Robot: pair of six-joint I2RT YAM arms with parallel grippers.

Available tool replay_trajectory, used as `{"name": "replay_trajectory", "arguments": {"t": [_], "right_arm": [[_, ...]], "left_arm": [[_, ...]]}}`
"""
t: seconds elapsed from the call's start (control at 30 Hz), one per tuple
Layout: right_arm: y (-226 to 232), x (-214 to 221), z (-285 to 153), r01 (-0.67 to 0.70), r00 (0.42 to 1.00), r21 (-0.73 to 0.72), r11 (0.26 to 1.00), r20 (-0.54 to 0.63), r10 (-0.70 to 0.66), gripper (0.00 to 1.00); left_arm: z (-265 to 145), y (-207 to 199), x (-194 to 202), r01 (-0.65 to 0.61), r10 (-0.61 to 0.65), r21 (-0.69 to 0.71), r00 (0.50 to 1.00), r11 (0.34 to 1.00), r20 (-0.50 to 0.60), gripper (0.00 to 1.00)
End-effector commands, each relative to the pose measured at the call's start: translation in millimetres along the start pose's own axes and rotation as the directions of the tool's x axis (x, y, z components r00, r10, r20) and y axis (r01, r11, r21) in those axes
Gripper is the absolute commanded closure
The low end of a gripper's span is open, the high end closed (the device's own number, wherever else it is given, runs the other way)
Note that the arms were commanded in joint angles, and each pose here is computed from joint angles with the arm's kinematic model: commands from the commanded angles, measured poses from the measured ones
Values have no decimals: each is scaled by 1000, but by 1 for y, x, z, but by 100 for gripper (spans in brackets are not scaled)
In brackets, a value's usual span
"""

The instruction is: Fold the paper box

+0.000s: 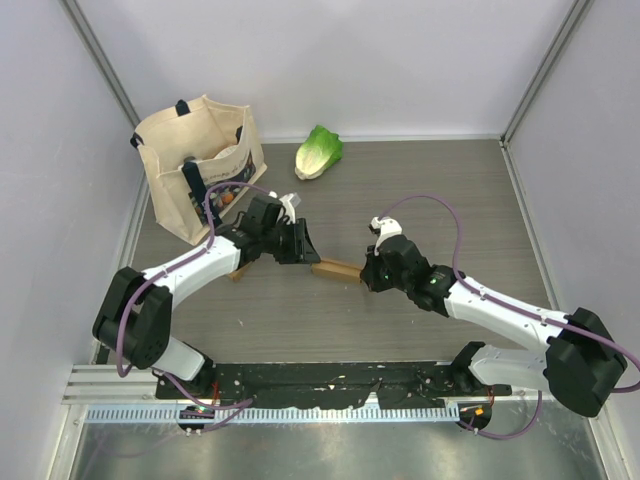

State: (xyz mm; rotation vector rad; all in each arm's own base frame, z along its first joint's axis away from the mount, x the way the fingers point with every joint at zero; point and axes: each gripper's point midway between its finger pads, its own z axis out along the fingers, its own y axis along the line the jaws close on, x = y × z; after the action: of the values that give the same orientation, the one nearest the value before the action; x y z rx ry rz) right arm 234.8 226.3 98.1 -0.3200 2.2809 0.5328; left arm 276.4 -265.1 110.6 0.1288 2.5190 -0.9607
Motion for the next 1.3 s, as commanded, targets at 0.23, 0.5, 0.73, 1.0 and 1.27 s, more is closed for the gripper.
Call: {"name": "replay_trajectory", "arguments": {"t": [0.23,0.5,0.73,1.0,1.27], "right_arm": [[7,-15,0,-40,999,6,999,10,40,99],[23,-34,-21,-222,975,-96,970,-29,220,64],[11,-43,-29,-587,809,-148,796,-146,569,42],[15,-48,-12,-683,730,-172,710,-175,660,37],[12,-26,5,-732,681,-160,662,-215,700,43]], "left_arm": [[2,20,5,-28,29,-71,1000,997,7,71],[12,29,14,-16,14,-83,1000,996,-16,73],[9,27,12,-20,19,-82,1000,996,-3,70],[7,26,11,-23,22,-82,1000,996,-4,70],[5,27,11,-29,29,-88,1000,996,-3,69]]}}
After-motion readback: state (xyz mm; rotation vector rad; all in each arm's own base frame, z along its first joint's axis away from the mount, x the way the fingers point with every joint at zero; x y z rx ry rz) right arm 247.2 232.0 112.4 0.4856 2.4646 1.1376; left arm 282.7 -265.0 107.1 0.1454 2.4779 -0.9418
